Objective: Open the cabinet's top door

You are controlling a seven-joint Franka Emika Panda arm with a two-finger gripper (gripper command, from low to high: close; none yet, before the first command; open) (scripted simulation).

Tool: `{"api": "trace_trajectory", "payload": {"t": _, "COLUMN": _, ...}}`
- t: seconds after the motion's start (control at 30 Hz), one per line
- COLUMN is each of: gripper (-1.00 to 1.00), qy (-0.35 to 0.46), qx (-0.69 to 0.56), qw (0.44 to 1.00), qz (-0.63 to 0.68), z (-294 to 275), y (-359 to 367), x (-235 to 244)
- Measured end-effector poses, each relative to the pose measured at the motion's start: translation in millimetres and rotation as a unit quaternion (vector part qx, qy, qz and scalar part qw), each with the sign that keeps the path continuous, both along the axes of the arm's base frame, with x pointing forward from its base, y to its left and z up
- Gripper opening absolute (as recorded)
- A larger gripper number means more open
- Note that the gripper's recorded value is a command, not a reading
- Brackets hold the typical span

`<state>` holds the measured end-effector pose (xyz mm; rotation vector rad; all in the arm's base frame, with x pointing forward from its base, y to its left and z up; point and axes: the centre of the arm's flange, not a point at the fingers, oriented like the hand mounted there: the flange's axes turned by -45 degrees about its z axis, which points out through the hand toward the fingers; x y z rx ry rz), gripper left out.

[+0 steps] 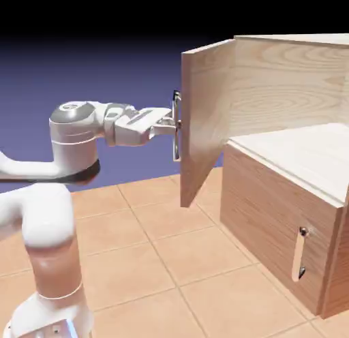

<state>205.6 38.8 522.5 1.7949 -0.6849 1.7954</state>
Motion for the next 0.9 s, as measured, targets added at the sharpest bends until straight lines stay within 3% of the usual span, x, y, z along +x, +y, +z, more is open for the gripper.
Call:
{"api": "trace_trajectory", "payload": {"t": 0.4, "gripper": -1.00, "qy": 0.000, "qx": 0.001, "qw": 0.996, "qz": -0.087, "z": 0.1, "y": 75.2, "x": -35.6}}
{"api": "trace_trajectory", "payload": {"t": 0.9, "gripper": -1.00, "qy": -0.001, "qx": 0.001, "qw": 0.968, "qz": -0.251, "z": 0.1, "y": 231.8, "x": -65.5}}
